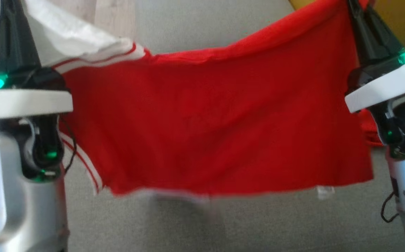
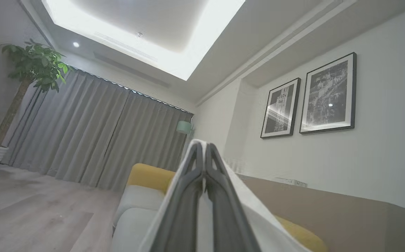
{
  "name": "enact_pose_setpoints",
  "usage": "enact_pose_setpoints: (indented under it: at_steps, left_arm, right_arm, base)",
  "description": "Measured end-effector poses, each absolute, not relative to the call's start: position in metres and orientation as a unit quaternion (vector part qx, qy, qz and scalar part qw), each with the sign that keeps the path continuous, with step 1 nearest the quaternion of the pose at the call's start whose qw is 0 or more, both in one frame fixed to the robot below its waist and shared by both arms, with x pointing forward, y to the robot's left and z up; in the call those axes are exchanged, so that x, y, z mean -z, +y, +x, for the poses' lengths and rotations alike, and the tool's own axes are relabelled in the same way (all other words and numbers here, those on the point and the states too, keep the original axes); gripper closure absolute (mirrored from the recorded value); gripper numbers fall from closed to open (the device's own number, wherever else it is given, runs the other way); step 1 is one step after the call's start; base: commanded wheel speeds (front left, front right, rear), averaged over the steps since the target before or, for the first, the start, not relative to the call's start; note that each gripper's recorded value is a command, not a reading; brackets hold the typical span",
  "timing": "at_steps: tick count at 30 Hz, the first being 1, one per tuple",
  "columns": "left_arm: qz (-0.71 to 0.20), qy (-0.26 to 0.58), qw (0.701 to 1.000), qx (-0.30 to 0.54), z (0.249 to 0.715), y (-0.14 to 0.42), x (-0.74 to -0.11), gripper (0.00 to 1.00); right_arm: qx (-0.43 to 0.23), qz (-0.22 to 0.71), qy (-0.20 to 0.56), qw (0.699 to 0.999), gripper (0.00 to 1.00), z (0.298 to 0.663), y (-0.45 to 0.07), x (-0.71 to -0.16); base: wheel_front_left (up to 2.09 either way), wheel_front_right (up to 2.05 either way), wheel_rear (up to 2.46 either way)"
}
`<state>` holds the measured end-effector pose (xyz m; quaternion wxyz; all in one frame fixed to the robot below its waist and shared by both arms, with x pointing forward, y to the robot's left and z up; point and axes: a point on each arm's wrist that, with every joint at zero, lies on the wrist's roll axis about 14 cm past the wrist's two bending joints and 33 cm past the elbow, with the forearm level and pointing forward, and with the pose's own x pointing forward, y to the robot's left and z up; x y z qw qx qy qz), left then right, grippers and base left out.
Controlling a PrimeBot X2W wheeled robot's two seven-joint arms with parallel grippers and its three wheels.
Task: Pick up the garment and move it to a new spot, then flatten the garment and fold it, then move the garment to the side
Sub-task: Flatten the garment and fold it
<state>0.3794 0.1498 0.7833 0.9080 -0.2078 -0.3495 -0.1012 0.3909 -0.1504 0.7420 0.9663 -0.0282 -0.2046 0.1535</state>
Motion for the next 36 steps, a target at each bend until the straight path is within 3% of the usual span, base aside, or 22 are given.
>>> enact_pose_setpoints:
  at_steps: [4,9,18,24,30,36]
  left_arm:
    - [-0.189,-0.338,0.915,0.111,0.391,0.147,-0.789,1.00]
    - [-0.158,-0.290,0.935,0.131,0.444,0.135,-0.782,1.00]
    - [-0.069,-0.256,0.960,0.091,0.587,0.159,-0.761,1.00]
    - [-0.038,-0.290,0.954,0.071,0.639,0.171,-0.774,1.00]
    - [-0.032,-0.270,0.962,0.041,0.653,0.197,-0.761,1.00]
    - [-0.059,-0.199,0.977,0.044,0.657,0.195,-0.694,1.00]
  right_arm:
    - [-0.147,-0.031,-0.181,0.972,1.00,0.401,-0.153,-0.731]
    - [-0.143,-0.030,-0.132,0.980,1.00,0.442,-0.153,-0.706]
    - [-0.134,-0.122,-0.110,0.977,1.00,0.583,-0.150,-0.707]
    - [-0.109,-0.115,-0.164,0.974,1.00,0.652,-0.155,-0.722]
    - [-0.106,-0.073,-0.179,0.975,1.00,0.680,-0.143,-0.698]
    - [-0.105,-0.045,-0.060,0.992,1.00,0.685,-0.138,-0.595]
  base:
    - [0.00,0.00,0.00]
    - [0.00,0.00,0.00]
    - [0.00,0.00,0.00]
    - [0.00,0.00,0.00]
    - [0.00,0.00,0.00]
    - [0.00,0.00,0.00]
